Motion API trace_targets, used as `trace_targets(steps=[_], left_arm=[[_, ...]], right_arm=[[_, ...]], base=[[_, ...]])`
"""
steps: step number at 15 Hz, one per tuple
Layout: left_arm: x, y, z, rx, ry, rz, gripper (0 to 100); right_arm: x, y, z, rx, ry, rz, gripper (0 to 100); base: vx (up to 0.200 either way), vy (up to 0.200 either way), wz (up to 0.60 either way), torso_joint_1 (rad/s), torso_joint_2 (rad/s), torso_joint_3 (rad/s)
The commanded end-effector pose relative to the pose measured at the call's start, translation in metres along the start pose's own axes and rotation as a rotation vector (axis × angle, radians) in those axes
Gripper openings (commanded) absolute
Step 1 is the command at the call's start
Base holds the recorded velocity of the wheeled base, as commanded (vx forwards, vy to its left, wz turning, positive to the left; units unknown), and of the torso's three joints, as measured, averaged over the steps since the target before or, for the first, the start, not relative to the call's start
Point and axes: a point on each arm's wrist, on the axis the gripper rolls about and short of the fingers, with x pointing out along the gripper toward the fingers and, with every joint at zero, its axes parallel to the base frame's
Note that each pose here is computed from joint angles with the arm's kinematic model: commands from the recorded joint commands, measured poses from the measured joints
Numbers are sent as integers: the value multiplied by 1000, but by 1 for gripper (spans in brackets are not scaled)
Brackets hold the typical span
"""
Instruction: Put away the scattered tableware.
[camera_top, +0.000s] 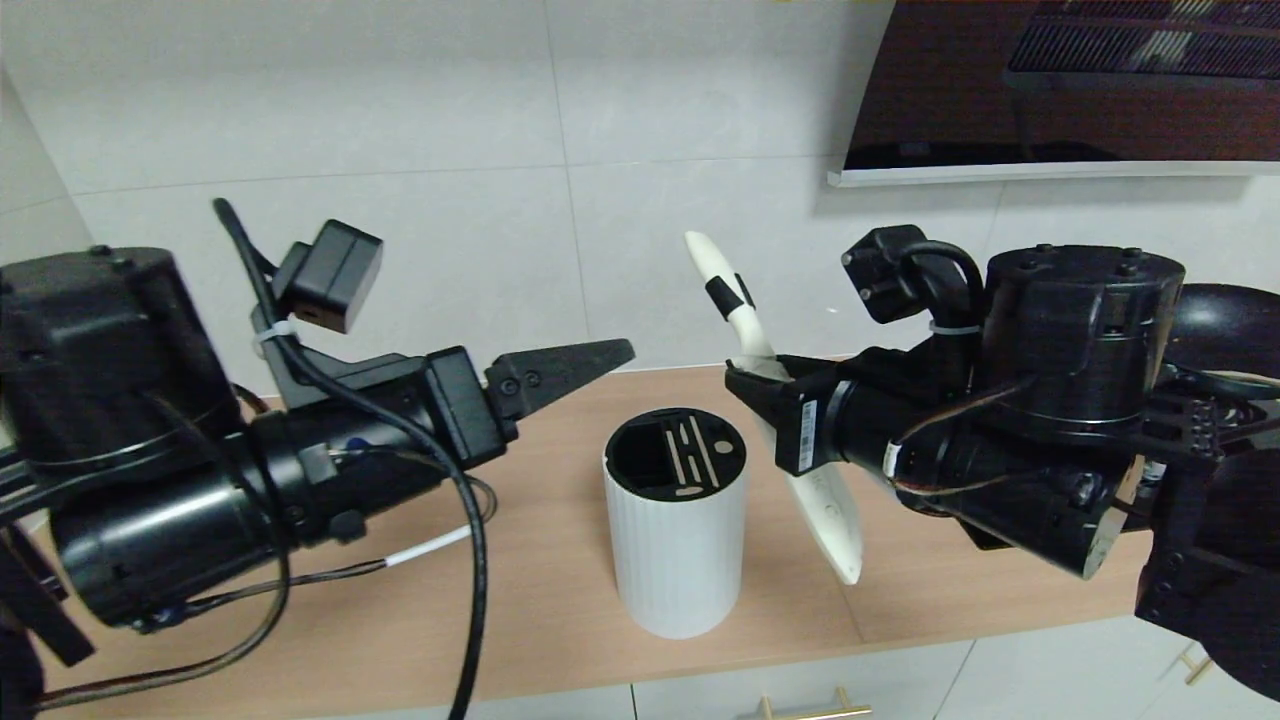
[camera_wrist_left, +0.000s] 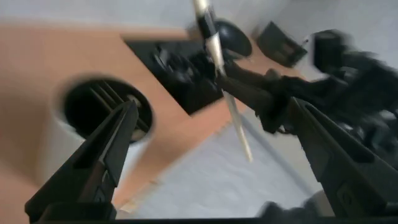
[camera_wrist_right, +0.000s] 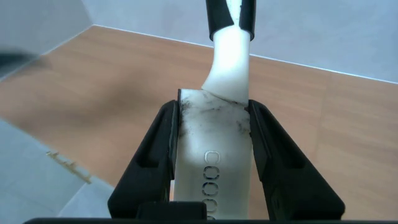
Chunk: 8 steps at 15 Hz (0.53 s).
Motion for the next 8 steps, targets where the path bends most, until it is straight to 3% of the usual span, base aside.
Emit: trace_targets(steps=[1,5,8], left_arm=[[31,8,-20,-61,48,5,100],[37,4,-24,-59,24,-27,100],[38,1,-23,-49,-9,-11,100]], right_arm=[[-1,16,-6,-4,17,41,0],[1,39,-19,-3,45,103,0],[-1,45,-22,-5,56,120,0]], base=[[0,0,0,0,0,0],[0,0,0,0,0,0],[0,0,0,0,0,0]])
